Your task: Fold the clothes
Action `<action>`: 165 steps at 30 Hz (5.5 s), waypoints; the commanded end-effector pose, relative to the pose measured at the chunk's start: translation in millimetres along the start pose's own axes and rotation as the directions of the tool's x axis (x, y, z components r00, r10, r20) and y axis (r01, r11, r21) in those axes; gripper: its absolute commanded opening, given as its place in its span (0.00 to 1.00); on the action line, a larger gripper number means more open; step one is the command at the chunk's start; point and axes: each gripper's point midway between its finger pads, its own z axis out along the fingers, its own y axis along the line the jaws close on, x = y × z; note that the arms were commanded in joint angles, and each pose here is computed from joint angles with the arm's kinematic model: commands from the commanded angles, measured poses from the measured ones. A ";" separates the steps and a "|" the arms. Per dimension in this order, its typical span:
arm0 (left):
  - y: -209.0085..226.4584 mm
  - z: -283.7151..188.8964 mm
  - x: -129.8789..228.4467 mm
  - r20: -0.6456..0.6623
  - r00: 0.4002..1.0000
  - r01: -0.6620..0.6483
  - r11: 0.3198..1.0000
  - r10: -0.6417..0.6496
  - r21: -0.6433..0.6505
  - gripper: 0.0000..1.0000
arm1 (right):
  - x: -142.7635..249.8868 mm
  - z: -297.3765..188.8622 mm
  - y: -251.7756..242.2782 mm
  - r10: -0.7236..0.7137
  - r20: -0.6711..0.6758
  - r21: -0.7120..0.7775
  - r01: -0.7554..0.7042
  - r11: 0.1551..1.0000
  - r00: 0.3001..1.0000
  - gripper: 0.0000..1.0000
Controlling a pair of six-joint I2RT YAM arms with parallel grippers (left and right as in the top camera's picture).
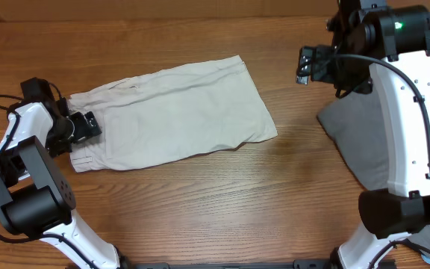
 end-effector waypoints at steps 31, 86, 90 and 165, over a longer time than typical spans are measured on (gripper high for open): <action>-70.0 -163.9 -17.7 0.057 0.998 -0.044 0.968 0.031 0.245 0.04 | 78.4 100.7 193.9 -0.424 0.065 -0.550 0.387 0.740 0.903 0.08; -191.9 -214.3 10.4 0.170 0.945 -0.326 0.829 0.278 0.455 0.06 | 89.7 217.7 249.1 -0.260 -0.018 -0.699 0.174 0.694 0.965 0.04; -203.3 -215.7 14.3 0.179 0.937 -0.350 0.812 0.300 0.467 0.06 | 61.6 223.7 173.9 -0.120 -0.101 -0.549 0.045 0.835 0.988 0.07; -326.5 5.6 24.9 0.141 0.823 -0.567 0.814 0.550 0.131 0.68 | 96.4 142.3 127.6 -0.301 -0.214 -0.427 0.188 0.884 0.929 0.10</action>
